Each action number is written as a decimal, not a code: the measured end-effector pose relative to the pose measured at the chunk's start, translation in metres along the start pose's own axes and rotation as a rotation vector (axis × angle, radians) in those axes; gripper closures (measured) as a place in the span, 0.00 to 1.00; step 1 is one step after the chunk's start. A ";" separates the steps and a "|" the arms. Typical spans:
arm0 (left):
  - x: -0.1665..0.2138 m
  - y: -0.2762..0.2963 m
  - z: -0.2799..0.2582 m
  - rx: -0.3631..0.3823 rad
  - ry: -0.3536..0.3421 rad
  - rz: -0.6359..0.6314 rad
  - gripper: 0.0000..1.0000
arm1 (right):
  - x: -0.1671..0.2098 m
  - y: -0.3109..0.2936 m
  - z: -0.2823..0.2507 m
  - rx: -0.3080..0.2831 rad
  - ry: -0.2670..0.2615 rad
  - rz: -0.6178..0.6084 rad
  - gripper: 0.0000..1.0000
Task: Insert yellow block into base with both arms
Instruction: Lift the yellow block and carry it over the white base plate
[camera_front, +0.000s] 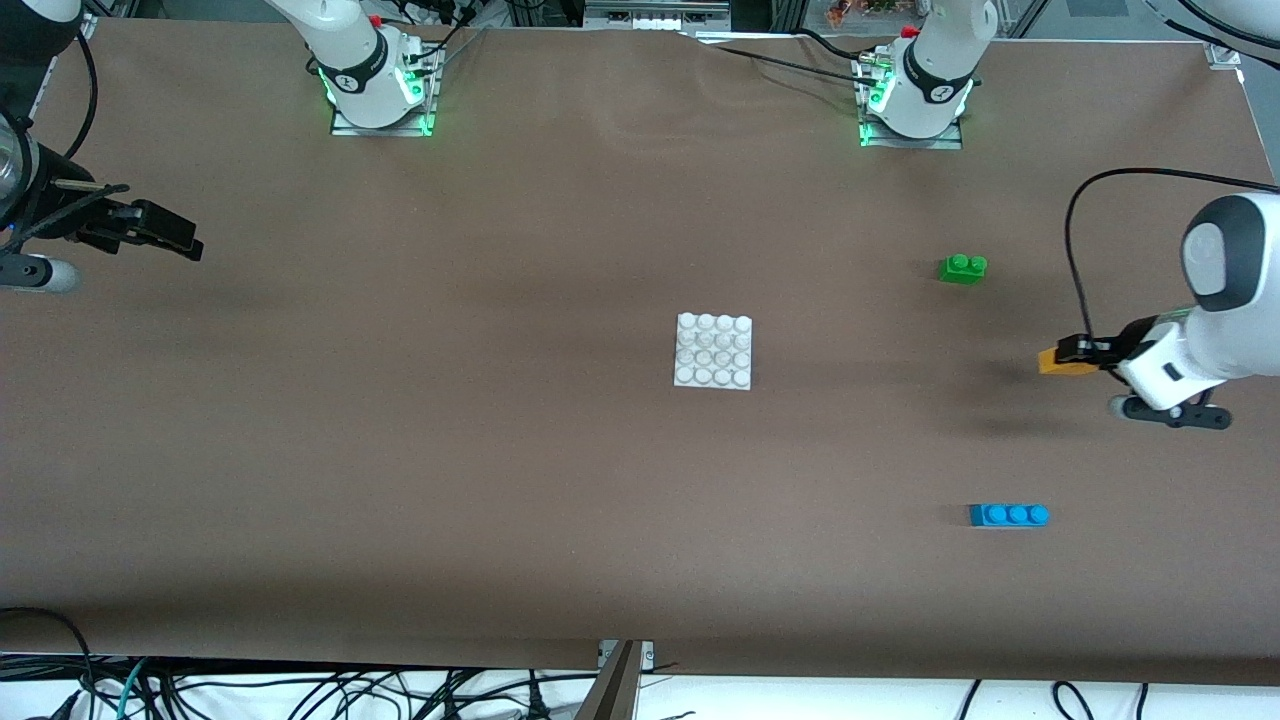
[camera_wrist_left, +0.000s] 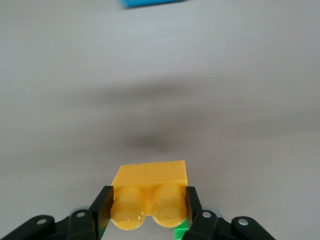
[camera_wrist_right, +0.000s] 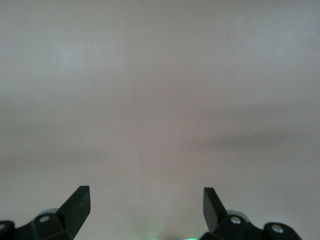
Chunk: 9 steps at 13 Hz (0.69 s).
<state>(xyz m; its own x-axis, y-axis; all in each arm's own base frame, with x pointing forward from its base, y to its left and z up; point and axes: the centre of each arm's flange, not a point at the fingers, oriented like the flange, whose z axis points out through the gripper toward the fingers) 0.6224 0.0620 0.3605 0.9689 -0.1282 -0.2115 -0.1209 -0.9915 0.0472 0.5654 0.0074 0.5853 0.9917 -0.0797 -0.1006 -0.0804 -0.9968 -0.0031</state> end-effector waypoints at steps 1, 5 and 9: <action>0.006 0.031 -0.001 -0.008 0.003 0.011 0.37 | 0.000 0.000 0.000 0.000 0.000 0.000 0.00; 0.015 0.166 0.000 -0.030 -0.001 -0.039 0.37 | 0.000 0.000 0.000 0.000 0.001 0.000 0.00; 0.013 0.276 0.016 -0.044 0.029 -0.067 0.37 | 0.000 0.000 0.000 0.000 0.001 -0.001 0.00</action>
<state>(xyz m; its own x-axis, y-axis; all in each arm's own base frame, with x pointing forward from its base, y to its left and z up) 0.5982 -0.2138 0.3553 0.9804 -0.0602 -0.1873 -0.0464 -0.9959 0.0772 0.5655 0.0077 0.5858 0.9919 -0.0792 -0.0996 -0.0800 -0.9968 -0.0034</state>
